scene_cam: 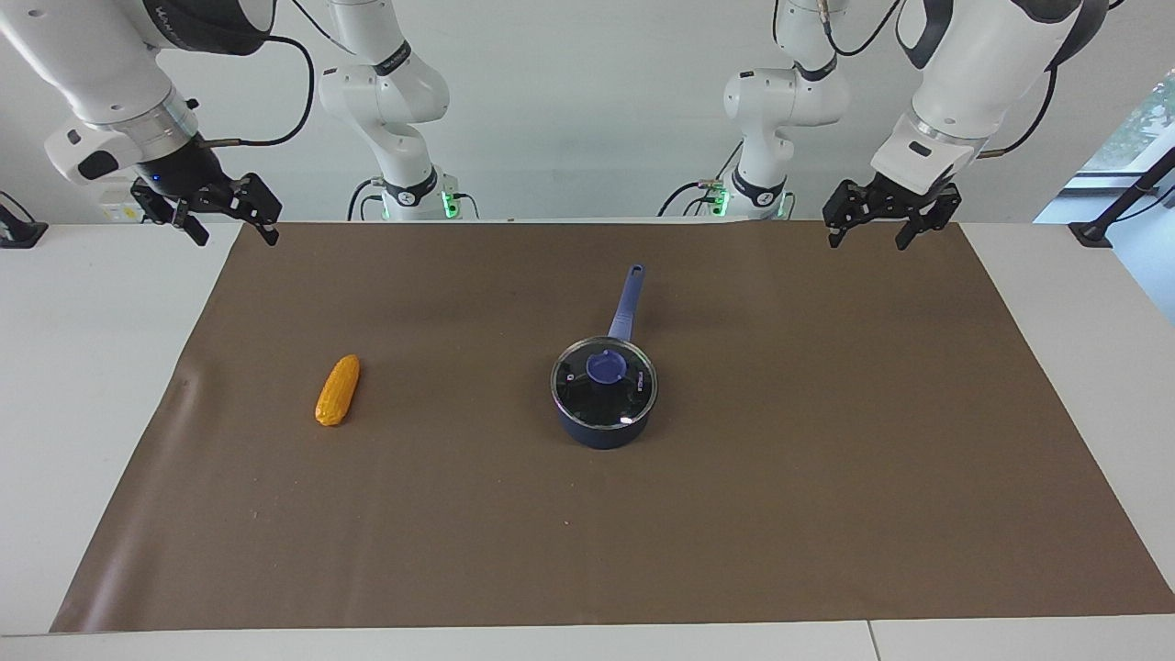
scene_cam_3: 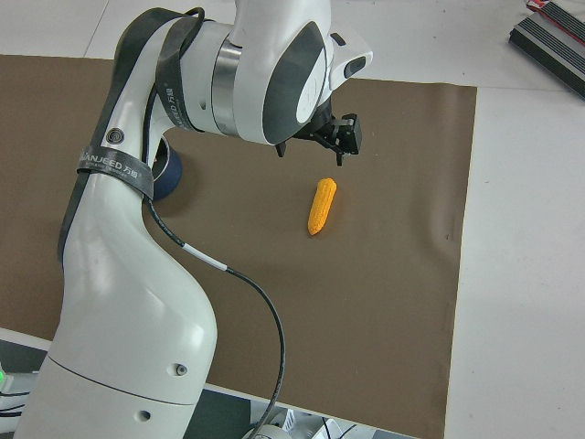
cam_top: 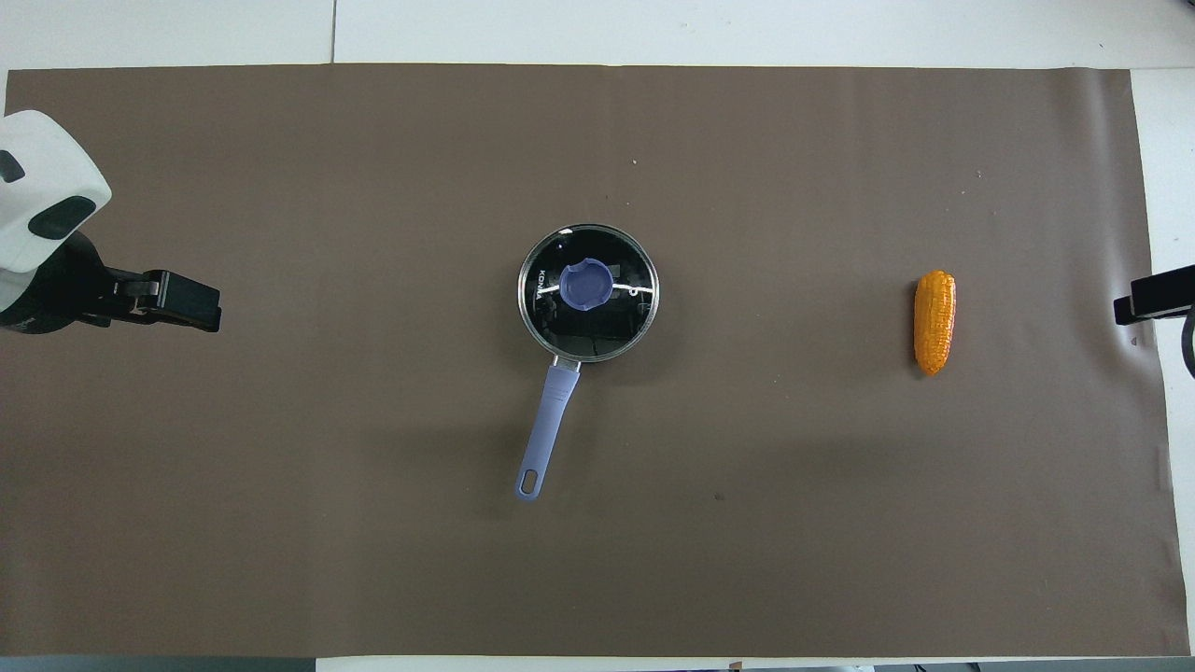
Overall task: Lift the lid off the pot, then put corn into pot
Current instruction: 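Reach the left gripper to the pot lid while the right gripper reaches the corn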
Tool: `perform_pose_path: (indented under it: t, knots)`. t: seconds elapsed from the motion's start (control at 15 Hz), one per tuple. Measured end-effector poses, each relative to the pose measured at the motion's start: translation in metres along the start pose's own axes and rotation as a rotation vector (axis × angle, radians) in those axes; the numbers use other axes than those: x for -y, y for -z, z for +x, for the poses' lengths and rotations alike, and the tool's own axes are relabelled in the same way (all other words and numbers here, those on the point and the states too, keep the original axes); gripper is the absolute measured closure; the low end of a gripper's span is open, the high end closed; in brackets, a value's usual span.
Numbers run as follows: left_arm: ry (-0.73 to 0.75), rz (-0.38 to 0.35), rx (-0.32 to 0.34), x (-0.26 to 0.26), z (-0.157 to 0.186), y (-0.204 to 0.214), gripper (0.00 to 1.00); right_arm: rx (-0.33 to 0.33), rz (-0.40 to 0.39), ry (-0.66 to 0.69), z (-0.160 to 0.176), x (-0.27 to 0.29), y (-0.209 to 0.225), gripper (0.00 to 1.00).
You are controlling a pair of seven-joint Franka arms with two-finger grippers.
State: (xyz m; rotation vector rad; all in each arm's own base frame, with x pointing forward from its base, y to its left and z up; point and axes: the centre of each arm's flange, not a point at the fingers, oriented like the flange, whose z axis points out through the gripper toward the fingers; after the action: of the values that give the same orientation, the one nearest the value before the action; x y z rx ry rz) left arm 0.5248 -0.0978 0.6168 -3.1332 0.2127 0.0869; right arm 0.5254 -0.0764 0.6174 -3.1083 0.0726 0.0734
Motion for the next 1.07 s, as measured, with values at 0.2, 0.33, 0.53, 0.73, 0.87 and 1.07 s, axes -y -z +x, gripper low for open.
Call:
perform_pose_path:
  t: [0.2,0.33,0.53,0.73,0.87,1.07]
  knots:
    - [-0.005,0.000,0.003,-0.003,-0.001,0.000,0.00,0.000,0.000,0.000,0.000,0.000,0.000,0.00]
    - [-0.009,0.000,0.000,-0.005,-0.001,0.001,0.00,0.000,0.000,0.000,0.000,0.000,0.000,0.00]
    - [-0.021,0.000,0.000,-0.011,-0.003,0.002,0.00,0.000,0.000,0.000,0.000,0.000,0.000,0.00]
    - [-0.034,0.002,0.008,-0.018,-0.004,0.002,0.00,0.000,0.000,0.000,0.000,0.000,0.000,0.00]
    - [-0.035,0.002,0.008,-0.019,-0.004,0.001,0.00,-0.003,0.000,0.009,0.001,0.002,0.000,0.00]
    - [-0.049,0.000,-0.002,-0.035,-0.005,0.002,0.00,-0.108,-0.010,0.047,0.014,0.018,-0.017,0.00]
